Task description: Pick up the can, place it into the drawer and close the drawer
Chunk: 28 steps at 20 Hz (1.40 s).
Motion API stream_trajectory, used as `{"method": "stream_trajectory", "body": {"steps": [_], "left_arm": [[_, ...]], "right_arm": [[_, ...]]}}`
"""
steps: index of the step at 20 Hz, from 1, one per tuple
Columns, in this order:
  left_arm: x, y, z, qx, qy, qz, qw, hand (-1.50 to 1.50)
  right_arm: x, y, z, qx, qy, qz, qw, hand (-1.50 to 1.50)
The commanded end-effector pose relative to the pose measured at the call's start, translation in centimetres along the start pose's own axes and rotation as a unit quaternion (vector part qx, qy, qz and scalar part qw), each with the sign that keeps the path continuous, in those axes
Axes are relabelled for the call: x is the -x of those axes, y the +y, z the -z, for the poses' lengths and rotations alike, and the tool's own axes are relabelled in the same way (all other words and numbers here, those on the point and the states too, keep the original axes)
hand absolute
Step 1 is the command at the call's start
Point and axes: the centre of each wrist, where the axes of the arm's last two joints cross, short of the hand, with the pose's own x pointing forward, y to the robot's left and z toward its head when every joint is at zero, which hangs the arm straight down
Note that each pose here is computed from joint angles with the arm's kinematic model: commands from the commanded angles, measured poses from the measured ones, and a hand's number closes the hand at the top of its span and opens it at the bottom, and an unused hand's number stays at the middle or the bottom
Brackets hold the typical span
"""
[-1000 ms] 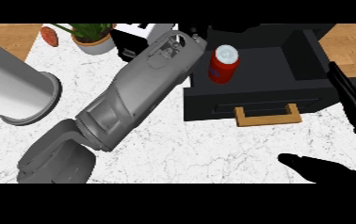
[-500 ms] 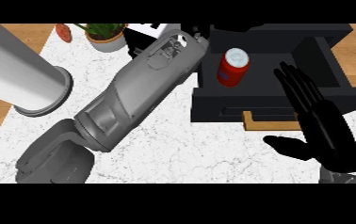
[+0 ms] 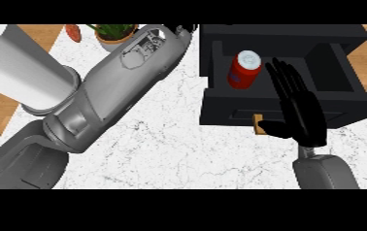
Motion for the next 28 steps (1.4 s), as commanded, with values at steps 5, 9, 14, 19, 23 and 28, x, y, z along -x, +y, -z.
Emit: {"method": "stream_trajectory", "body": {"steps": [5, 9, 14, 19, 23, 28], "left_arm": [[0.7, 4.9, -0.1, 0.002, 0.005, 0.005, 1.0000, -1.50], [-1.0, 5.7, 0.4, -0.001, 0.003, 0.000, 1.0000, -1.50], [-0.3, 7.3, -0.5, 0.010, 0.017, 0.011, 0.9997, -1.50], [-0.5, 8.2, -1.3, 0.010, 0.022, 0.010, 0.9997, -1.50], [1.8, 10.4, -2.2, 0.007, 0.027, 0.004, 0.9996, -1.50], [2.5, 9.6, -4.1, 0.016, 0.027, 0.009, 0.9995, -1.50]], "right_arm": [[2.8, 4.5, 1.3, -0.012, 0.033, -0.021, 0.999, -1.50], [2.9, 4.7, 4.6, -0.008, 0.025, -0.041, 0.999, -1.50], [4.5, 6.2, 4.8, 0.001, 0.041, -0.071, 0.997, -1.50], [4.4, 5.5, 8.5, 0.051, 0.044, -0.070, 0.995, -1.50], [2.8, 6.4, 10.8, 0.059, 0.042, -0.082, 0.994, -1.50], [2.2, 5.4, 13.4, 0.074, 0.049, -0.086, 0.992, -1.50]]}}
